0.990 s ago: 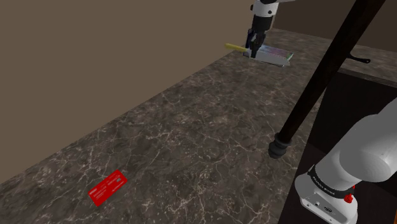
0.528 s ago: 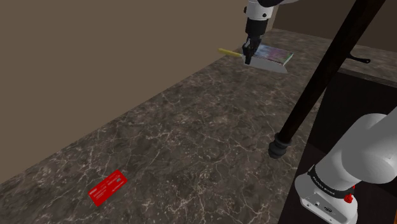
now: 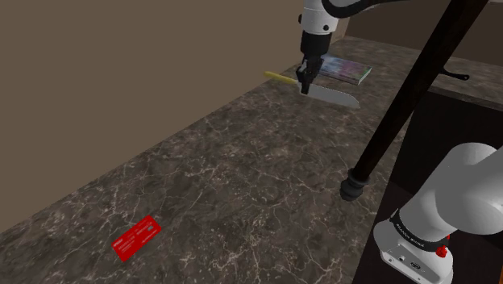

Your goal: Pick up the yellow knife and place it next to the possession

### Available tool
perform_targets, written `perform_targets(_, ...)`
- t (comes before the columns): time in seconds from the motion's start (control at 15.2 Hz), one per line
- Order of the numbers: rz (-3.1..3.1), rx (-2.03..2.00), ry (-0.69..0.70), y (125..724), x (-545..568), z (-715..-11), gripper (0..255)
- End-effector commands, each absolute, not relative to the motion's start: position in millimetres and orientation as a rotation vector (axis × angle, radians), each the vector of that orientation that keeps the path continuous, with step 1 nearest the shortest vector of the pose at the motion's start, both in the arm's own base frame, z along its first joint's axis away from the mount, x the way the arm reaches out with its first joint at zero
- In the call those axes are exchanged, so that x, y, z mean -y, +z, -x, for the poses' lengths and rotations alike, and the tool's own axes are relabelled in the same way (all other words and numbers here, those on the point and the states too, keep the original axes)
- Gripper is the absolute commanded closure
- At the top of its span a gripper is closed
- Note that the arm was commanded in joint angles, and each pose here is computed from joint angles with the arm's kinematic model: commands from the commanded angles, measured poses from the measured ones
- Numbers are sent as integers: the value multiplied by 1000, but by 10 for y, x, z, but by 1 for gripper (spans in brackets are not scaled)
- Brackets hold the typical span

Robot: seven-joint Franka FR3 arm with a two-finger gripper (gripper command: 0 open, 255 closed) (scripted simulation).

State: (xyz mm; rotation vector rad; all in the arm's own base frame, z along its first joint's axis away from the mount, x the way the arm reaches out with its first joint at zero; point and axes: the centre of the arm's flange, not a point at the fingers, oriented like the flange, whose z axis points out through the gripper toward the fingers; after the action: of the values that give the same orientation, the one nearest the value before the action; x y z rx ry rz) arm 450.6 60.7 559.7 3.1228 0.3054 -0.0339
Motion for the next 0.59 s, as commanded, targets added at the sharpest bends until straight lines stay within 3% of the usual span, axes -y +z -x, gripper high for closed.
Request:
perform_targets(0.0, -3123, -303, -34, 5606, -880, -4421, 255)
perform_targets(0.53, -3123, -303, -34, 5609, -1874, -4063, 255)
